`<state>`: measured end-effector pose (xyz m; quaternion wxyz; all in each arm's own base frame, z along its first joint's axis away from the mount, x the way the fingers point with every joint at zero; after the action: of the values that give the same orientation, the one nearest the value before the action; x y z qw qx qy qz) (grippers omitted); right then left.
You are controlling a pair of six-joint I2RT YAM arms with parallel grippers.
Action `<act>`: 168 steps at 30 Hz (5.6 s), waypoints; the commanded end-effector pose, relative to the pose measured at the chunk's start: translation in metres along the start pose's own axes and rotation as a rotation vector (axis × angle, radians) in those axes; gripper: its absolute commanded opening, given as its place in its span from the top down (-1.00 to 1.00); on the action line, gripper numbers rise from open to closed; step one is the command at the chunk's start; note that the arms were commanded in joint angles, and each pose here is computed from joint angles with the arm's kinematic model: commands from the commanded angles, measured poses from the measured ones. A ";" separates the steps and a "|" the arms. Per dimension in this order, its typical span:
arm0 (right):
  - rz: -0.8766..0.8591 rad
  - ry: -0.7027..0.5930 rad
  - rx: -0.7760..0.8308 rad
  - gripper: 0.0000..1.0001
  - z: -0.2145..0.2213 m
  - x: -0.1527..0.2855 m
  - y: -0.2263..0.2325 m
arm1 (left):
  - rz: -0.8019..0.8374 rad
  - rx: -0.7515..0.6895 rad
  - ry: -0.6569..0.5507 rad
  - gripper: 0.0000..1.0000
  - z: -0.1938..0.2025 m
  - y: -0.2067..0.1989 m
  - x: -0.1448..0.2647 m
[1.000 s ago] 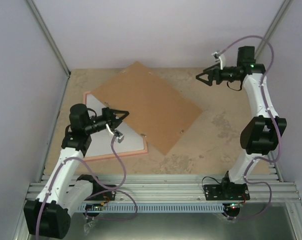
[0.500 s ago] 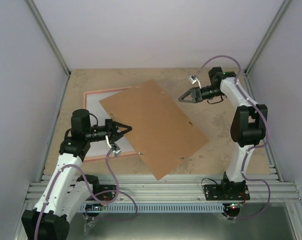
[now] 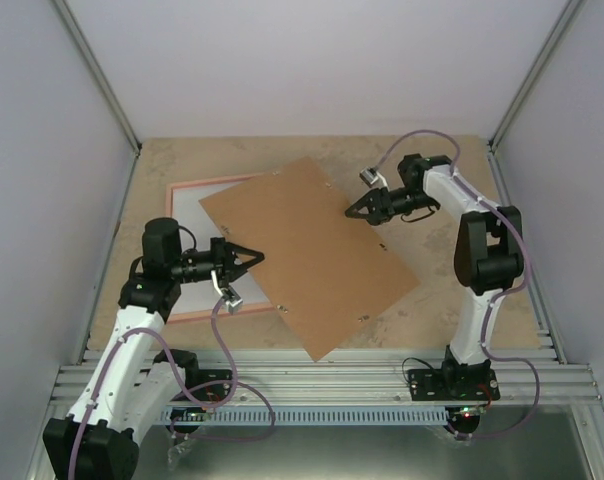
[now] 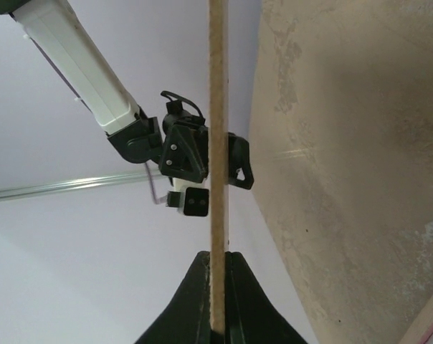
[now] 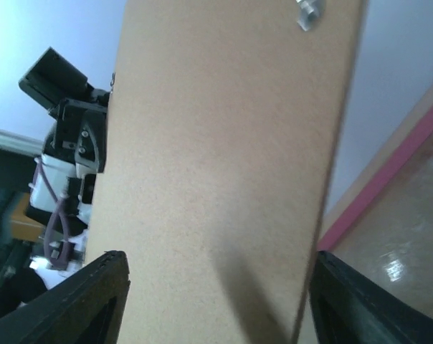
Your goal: Put the photo into the frame
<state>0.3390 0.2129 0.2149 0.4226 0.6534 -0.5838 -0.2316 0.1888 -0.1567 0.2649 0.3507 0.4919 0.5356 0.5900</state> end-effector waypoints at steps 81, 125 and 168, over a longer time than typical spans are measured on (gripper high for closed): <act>0.422 -0.483 0.086 0.99 -0.073 0.195 -0.020 | -0.309 2.836 1.018 0.57 0.242 -0.243 0.095; 0.247 -0.517 -0.315 0.99 -0.054 0.072 -0.069 | -0.669 3.083 0.645 -0.06 0.255 -0.187 -0.002; 0.304 -0.433 -0.357 0.99 0.000 -0.007 -0.154 | -0.499 2.984 0.838 0.06 0.250 -0.208 -0.012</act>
<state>0.4248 0.2010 0.0924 0.4219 0.3838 -0.7015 -0.4274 0.4106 -0.0510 0.0548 0.4945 -0.0927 -0.7352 0.4543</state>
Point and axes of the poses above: each gripper's point midway between its finger pads, its own x axis back along the fingers, its own y axis along the line the jaws close on, z = x × y, the point moved 3 cm from there along x, back along the fingers, and after that the axes turned 8 degrees about x, right-handed, at the moved point
